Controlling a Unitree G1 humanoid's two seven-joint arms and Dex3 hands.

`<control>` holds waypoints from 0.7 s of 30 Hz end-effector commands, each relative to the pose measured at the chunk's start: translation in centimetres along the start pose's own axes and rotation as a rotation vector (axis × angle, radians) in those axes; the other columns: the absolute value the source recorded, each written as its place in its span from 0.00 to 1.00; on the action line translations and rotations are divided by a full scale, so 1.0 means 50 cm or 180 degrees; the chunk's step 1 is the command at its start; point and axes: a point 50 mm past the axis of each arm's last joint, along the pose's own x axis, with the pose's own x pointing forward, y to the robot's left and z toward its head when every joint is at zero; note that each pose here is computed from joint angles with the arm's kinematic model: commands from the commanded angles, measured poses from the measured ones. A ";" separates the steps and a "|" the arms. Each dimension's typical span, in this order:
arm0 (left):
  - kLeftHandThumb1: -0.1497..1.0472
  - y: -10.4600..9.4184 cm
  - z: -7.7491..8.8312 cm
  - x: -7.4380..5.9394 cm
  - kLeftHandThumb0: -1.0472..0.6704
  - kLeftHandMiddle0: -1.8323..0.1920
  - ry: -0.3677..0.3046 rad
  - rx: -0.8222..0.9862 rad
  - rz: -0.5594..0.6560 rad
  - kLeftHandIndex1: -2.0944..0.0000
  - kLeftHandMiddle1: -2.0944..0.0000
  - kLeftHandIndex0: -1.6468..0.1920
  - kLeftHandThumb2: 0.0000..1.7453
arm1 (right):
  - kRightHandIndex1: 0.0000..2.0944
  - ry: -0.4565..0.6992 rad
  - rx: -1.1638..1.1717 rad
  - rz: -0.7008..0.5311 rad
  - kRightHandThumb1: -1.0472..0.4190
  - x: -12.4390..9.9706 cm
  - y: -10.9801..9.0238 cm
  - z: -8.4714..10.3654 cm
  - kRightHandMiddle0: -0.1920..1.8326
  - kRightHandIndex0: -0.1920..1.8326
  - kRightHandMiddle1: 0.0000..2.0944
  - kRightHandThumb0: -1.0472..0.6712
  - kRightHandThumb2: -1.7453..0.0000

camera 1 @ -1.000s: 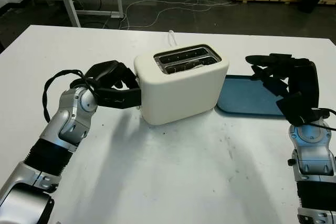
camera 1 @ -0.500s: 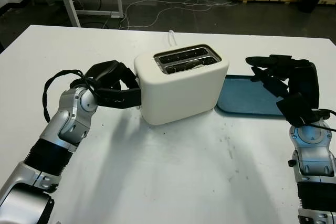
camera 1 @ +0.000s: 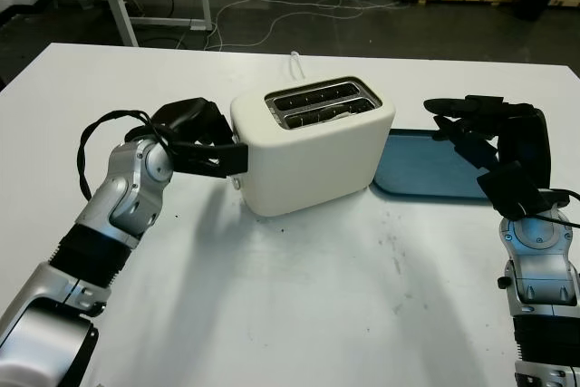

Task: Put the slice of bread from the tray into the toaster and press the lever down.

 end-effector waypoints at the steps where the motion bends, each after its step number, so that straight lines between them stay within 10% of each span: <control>1: 0.89 -0.312 -0.013 -0.048 0.44 0.53 0.0245 -0.0087 -0.1878 0.86 0.58 0.34 0.25 | 0.44 -0.0066 0.0030 -0.0005 0.09 -0.003 -0.006 0.003 0.69 0.56 0.00 0.44 0.90; 7: 0.89 -0.217 -0.011 -0.066 0.46 0.58 -0.0215 -0.0247 -0.0889 0.74 0.53 0.44 0.30 | 0.45 -0.0058 0.0025 -0.0005 0.09 -0.004 -0.005 0.003 0.69 0.57 0.00 0.43 0.90; 13: 0.89 -0.157 -0.007 -0.091 0.43 0.54 -0.0564 -0.0378 -0.0336 0.37 0.26 0.51 0.29 | 0.46 -0.0049 0.0030 0.0002 0.09 -0.004 -0.002 0.004 0.69 0.56 0.00 0.43 0.90; 21: 0.89 -0.107 0.004 -0.135 0.43 0.51 -0.1050 -0.0554 0.0405 0.33 0.26 0.51 0.26 | 0.47 -0.0050 0.0042 0.0008 0.09 -0.003 -0.001 0.002 0.69 0.56 0.00 0.44 0.90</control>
